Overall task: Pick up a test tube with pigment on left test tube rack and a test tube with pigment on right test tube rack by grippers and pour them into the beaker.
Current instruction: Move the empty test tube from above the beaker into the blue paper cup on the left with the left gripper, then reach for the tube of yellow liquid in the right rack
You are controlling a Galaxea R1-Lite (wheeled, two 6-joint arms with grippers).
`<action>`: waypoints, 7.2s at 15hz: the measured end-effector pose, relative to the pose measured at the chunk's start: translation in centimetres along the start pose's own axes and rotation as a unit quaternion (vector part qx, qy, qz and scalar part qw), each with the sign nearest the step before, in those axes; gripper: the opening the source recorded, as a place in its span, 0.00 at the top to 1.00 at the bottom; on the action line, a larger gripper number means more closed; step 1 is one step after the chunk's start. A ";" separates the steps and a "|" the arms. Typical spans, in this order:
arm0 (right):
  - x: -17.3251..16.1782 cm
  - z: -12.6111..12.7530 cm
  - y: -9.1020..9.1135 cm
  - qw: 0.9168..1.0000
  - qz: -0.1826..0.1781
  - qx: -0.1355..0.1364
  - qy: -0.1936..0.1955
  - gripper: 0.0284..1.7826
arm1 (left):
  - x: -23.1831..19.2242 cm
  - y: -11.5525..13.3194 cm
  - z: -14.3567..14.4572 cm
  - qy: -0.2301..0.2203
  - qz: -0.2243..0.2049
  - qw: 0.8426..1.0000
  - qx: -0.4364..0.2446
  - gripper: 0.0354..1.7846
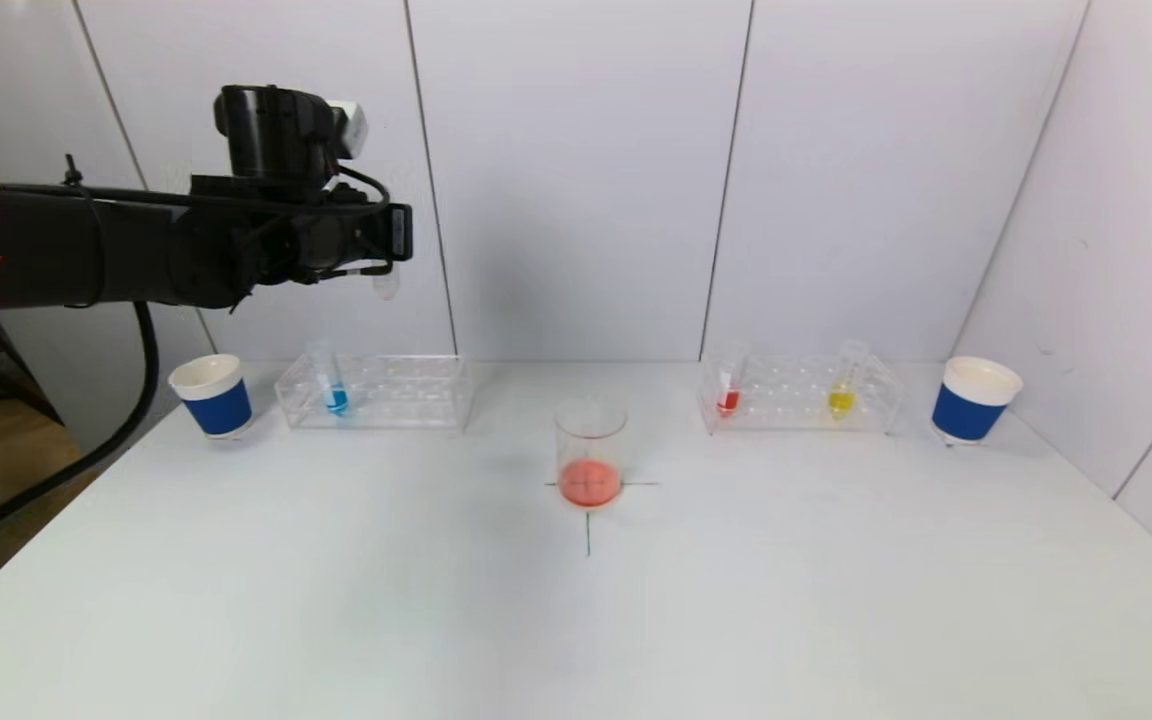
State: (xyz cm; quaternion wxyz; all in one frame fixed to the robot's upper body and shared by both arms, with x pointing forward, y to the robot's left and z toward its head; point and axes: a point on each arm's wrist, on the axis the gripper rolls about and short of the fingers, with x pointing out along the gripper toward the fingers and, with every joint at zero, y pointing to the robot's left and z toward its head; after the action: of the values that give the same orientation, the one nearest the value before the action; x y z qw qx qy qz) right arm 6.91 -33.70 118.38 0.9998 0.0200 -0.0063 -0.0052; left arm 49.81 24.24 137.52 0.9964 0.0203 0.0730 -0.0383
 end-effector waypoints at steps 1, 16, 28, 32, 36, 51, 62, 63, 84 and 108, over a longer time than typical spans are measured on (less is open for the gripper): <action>0.0 0.0 0.0 1.000 0.000 0.000 0.000 0.00 | -0.2 1.3 0.1 -0.002 0.016 1.000 -0.002 0.76; 0.0 0.0 0.0 1.000 0.000 0.000 0.000 0.00 | 1.1 16.8 -2.5 -0.036 0.190 0.981 -0.023 0.76; 0.0 0.0 0.0 1.000 0.000 0.000 0.000 0.00 | 6.1 21.9 -8.7 -0.033 0.234 0.971 -0.028 0.76; 0.0 0.0 0.0 1.000 0.000 0.000 0.000 0.00 | 6.8 22.0 -10.6 -0.017 0.234 0.972 -0.029 0.76; 0.0 0.0 0.0 1.000 0.000 0.000 0.000 0.00 | 6.7 21.8 -12.3 -0.004 0.233 0.972 -0.029 0.76; 0.0 0.0 0.0 1.000 0.000 0.000 0.000 0.00 | 4.4 20.6 -14.8 0.012 0.230 0.973 -0.027 0.76; 0.0 0.0 0.0 1.000 0.000 0.000 0.000 0.00 | 3.8 20.4 -14.9 0.008 0.229 0.973 -0.016 0.72; 0.0 0.0 0.0 1.000 0.000 0.000 0.000 0.00 | 3.8 20.4 -14.9 0.009 0.229 0.973 -0.016 0.69; 0.0 0.0 0.0 1.000 0.000 0.000 0.000 0.00 | -11.1 8.1 -10.5 0.005 0.108 0.994 0.002 0.01; 0.0 0.0 0.0 1.000 0.000 0.000 0.000 0.00 | -41.2 5.1 -23.6 -0.085 0.059 0.994 0.025 0.01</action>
State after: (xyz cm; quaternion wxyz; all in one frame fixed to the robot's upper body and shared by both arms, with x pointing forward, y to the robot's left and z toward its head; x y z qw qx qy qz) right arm 6.91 -33.70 118.37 0.9998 0.0200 -0.0061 -0.0052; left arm 6.16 33.45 120.43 0.9987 0.0458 -0.0141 0.0176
